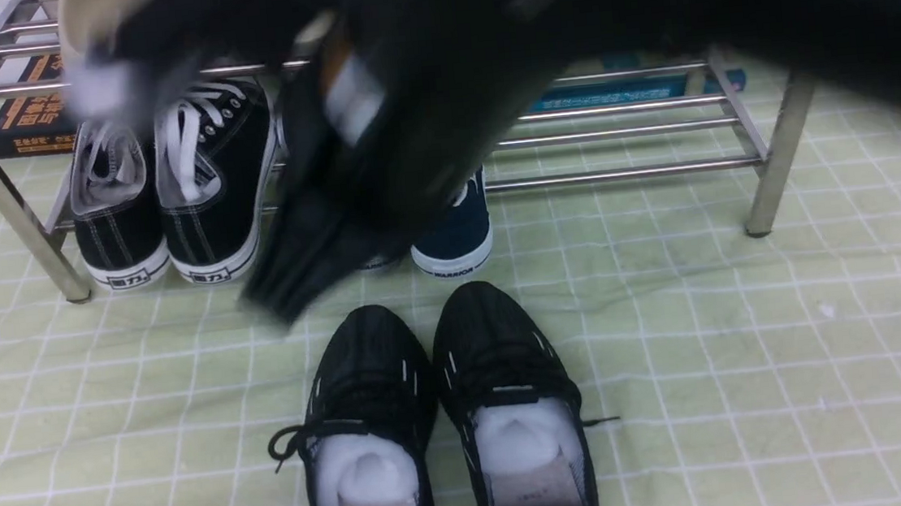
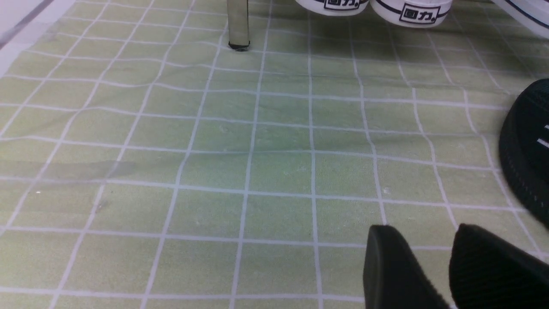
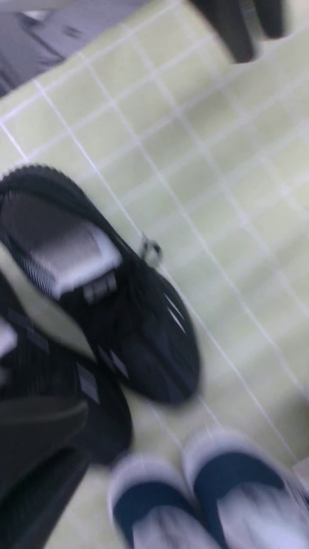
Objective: Take the shoes off the shelf with your hand from the green coffee tablecloth.
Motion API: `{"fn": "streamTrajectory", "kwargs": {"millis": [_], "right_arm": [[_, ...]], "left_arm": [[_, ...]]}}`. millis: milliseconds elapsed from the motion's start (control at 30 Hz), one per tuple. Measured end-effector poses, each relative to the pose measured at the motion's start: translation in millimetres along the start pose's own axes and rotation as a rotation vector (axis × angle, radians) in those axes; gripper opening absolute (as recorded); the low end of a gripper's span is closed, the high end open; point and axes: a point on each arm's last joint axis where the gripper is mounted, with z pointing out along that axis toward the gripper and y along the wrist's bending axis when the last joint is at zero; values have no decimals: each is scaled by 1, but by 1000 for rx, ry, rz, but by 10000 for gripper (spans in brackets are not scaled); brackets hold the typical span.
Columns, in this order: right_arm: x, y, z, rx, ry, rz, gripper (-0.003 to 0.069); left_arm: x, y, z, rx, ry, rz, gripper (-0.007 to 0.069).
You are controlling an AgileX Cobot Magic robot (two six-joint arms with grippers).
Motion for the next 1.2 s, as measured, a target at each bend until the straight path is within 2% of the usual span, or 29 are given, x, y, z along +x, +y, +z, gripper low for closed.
{"fn": "streamTrajectory", "kwargs": {"millis": [33, 100, 133, 167, 200, 267, 433, 533, 567, 633, 700, 733, 867, 933, 1067, 1200], "right_arm": [[0, -5, -21, 4, -43, 7, 15], [7, -15, -66, 6, -126, 23, -13], [5, -16, -68, 6, -135, 25, -13], [11, -23, -102, 0, -201, 43, -15], [12, -24, -106, -1, -207, 47, -15], [33, -34, -154, -21, -289, 90, -15], [88, -46, -191, -29, -300, 153, -15], [135, -49, -183, -13, -272, 202, -15], [136, -48, -178, -13, -264, 203, -15], [175, -49, -161, -18, -349, 247, -15], [198, -47, -144, -18, -417, 284, -13], [198, -47, -144, -33, -411, 276, -13], [239, -36, -97, -112, -584, 307, -9], [244, -34, -92, -127, -616, 294, -8], [253, -25, -77, -193, -725, 172, -6], [254, -23, -76, -176, -754, 136, -3]], "left_arm": [[0, 0, 0, 0, 0, 0, 242], [0, 0, 0, 0, 0, 0, 242], [0, 0, 0, 0, 0, 0, 242], [0, 0, 0, 0, 0, 0, 242], [0, 0, 0, 0, 0, 0, 242], [0, 0, 0, 0, 0, 0, 242], [0, 0, 0, 0, 0, 0, 242], [0, 0, 0, 0, 0, 0, 242], [0, 0, 0, 0, 0, 0, 242], [0, 0, 0, 0, 0, 0, 242], [0, 0, 0, 0, 0, 0, 242], [0, 0, 0, 0, 0, 0, 242], [0, 0, 0, 0, 0, 0, 242], [0, 0, 0, 0, 0, 0, 242], [0, 0, 0, 0, 0, 0, 242], [0, 0, 0, 0, 0, 1, 242]]}}
